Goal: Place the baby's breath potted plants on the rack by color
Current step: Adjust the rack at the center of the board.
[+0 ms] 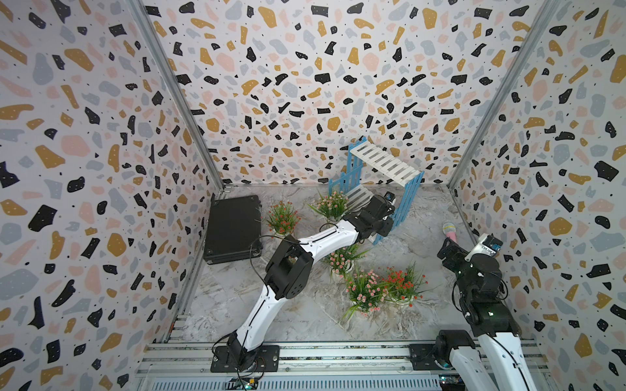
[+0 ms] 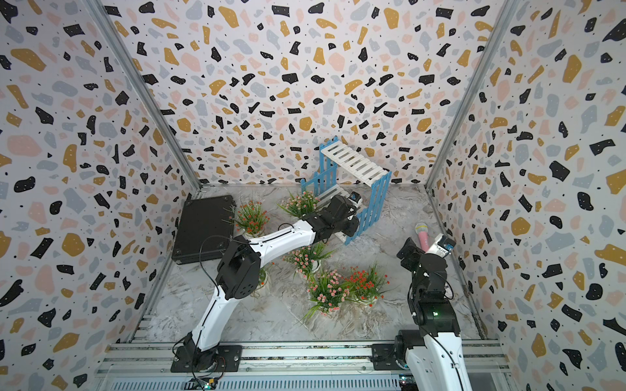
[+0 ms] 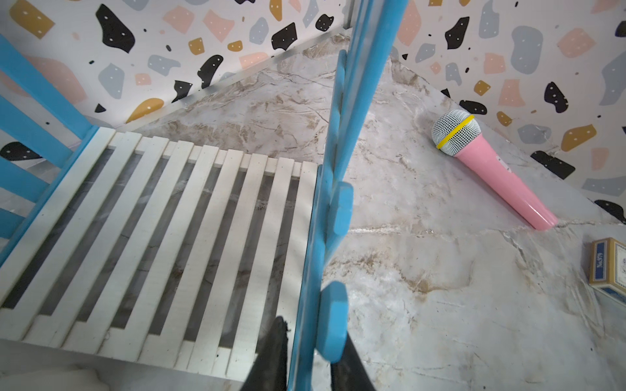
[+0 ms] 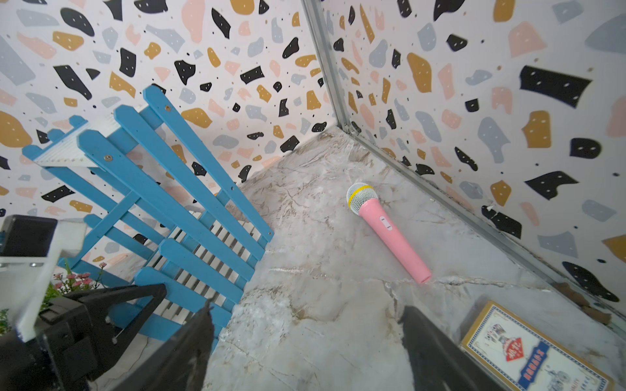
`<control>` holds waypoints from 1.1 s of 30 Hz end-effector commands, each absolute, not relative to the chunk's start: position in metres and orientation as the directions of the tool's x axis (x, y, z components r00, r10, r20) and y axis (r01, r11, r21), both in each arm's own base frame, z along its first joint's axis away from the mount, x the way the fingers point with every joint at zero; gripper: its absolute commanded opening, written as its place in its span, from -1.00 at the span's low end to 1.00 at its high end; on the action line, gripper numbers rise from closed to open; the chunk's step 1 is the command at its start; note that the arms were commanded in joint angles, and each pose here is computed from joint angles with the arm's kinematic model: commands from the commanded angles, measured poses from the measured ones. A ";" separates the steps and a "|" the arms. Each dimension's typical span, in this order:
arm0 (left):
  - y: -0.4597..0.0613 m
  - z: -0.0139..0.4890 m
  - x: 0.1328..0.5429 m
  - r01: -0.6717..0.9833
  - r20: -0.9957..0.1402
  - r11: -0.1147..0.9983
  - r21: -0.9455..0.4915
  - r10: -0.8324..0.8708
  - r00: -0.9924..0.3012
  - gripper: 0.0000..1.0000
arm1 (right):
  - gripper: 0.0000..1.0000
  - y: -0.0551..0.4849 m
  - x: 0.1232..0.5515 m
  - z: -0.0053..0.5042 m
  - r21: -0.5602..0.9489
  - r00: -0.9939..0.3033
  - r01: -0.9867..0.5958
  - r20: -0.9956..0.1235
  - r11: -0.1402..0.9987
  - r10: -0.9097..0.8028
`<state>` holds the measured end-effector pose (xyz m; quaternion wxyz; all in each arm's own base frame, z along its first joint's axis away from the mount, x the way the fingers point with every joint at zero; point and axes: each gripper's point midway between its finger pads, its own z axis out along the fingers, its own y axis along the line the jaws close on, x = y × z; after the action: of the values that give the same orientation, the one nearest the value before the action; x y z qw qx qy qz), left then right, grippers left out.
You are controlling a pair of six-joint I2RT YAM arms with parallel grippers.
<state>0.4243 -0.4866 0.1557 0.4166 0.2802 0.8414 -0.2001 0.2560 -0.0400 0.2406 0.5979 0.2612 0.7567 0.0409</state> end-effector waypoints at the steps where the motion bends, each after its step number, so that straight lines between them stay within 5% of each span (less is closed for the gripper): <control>1: -0.489 0.179 0.435 0.531 -0.842 0.834 -0.153 0.171 -0.511 -0.58 | 0.76 -0.048 0.249 0.242 0.378 -0.127 0.388 -0.882 0.841 0.455; 3: -0.496 0.178 0.431 0.535 -0.841 0.831 -0.155 0.173 -0.512 -0.56 | 0.76 -0.047 0.250 0.240 0.379 -0.132 0.387 -0.879 0.840 0.458; 7: -0.505 0.180 0.419 0.574 -0.839 0.807 -0.139 0.212 -0.501 -0.22 | 0.76 -0.044 0.251 0.239 0.370 -0.153 0.376 -0.879 0.850 0.451; 10: -0.504 0.188 0.409 0.617 -0.839 0.775 -0.138 0.240 -0.489 0.31 | 0.82 -0.040 0.255 0.238 0.360 -0.178 0.356 -0.880 0.862 0.441; 15: -0.494 0.208 0.391 0.676 -0.844 0.726 -0.129 0.277 -0.459 0.81 | 0.94 -0.026 0.270 0.229 0.350 -0.268 0.307 -0.861 0.885 0.433; 33: -0.352 0.331 0.368 0.627 -0.879 0.743 -0.235 0.113 -0.464 0.93 | 0.85 0.074 0.356 0.236 0.268 -0.491 0.090 -0.826 0.959 0.277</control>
<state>0.3762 -0.3639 0.3354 0.4835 0.2355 0.7983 -0.2711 0.3430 0.0604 0.2187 0.4754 0.1229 0.8645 0.1078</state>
